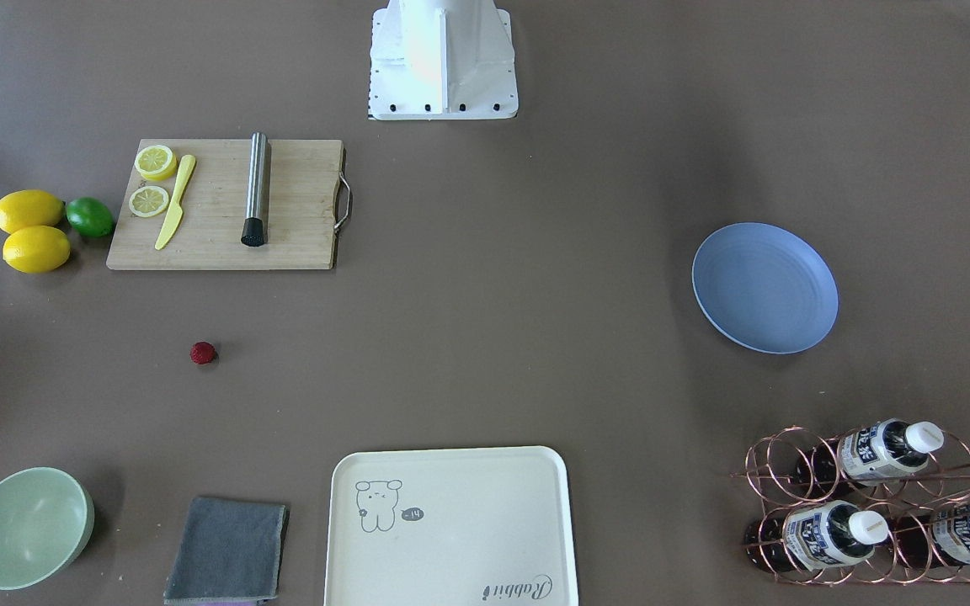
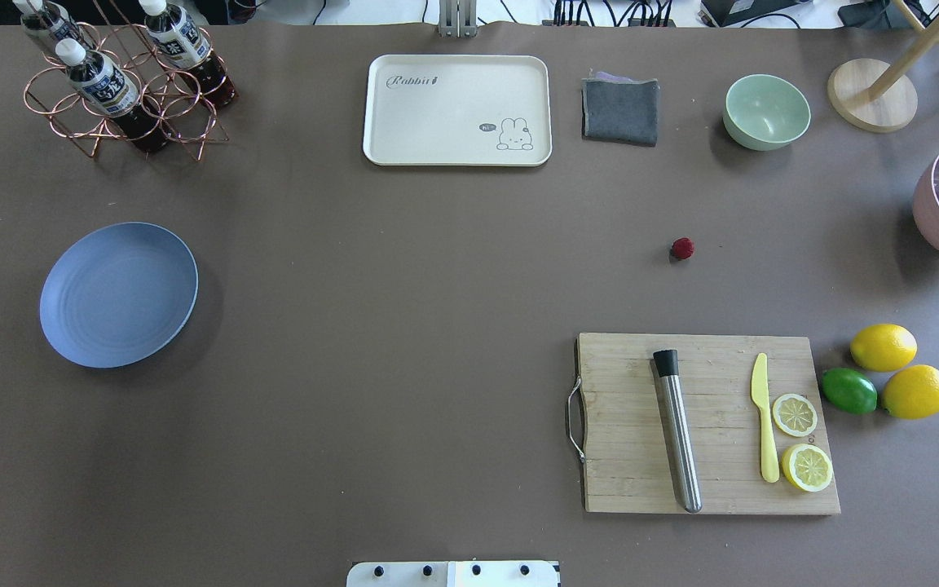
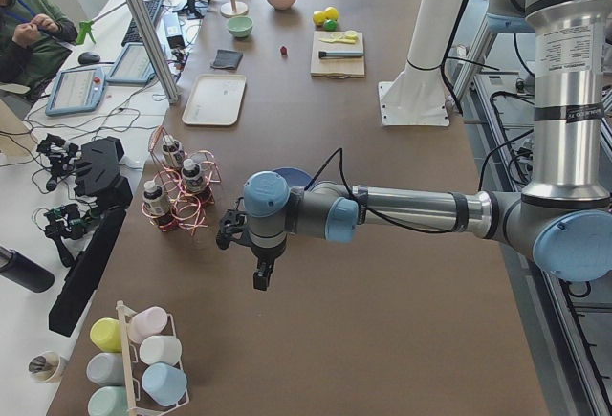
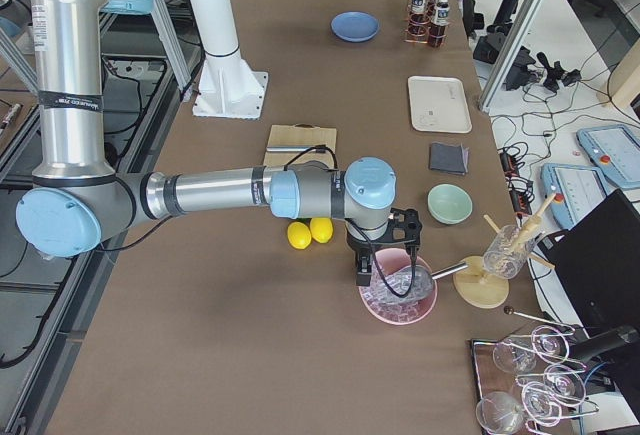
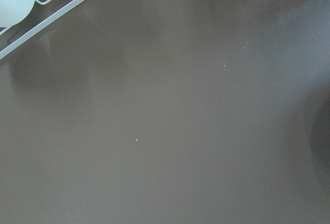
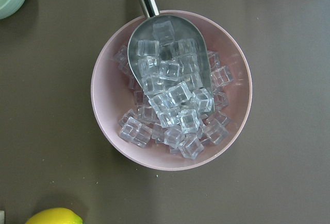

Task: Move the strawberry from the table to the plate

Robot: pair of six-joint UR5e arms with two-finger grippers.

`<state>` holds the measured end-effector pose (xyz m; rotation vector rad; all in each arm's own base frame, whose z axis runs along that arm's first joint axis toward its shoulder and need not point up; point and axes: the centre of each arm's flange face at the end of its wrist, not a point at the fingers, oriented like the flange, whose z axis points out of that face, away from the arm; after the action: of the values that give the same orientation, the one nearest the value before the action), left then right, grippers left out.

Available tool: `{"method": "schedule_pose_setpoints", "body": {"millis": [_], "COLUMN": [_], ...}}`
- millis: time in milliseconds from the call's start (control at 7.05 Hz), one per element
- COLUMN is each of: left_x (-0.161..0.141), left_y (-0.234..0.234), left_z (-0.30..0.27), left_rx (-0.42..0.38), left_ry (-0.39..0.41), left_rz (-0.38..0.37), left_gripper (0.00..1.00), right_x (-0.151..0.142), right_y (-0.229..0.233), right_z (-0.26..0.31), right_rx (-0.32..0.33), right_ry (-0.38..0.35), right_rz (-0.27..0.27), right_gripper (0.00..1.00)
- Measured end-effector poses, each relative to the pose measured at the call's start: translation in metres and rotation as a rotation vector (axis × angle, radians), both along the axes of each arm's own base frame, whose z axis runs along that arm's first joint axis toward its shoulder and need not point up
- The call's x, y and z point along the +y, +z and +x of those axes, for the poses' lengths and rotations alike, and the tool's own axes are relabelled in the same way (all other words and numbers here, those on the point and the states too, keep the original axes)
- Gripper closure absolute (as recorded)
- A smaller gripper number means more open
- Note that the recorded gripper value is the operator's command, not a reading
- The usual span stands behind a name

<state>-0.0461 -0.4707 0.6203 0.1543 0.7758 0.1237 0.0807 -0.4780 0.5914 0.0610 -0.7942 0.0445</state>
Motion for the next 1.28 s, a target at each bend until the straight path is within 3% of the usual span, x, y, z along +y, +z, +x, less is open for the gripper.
{"method": "schedule_pose_setpoints", "body": {"millis": [852,1277], "left_x": [-0.001,-0.006], "left_y": [0.006,0.005], "left_z": [0.001,0.001], "left_rx": [-0.002,-0.005], "left_ry": [0.004,-0.001], "left_rz": [-0.007,-0.007], "left_gripper": [0.02,0.02], "right_x": [0.013,0.014], "right_y": [0.005,-0.004], "right_z": [-0.002,-0.002], "right_rx": [-0.028,-0.026], "right_ry": [-0.003,-0.006], "right_rz": [-0.011,0.009], "right_gripper": [0.0,0.0]}}
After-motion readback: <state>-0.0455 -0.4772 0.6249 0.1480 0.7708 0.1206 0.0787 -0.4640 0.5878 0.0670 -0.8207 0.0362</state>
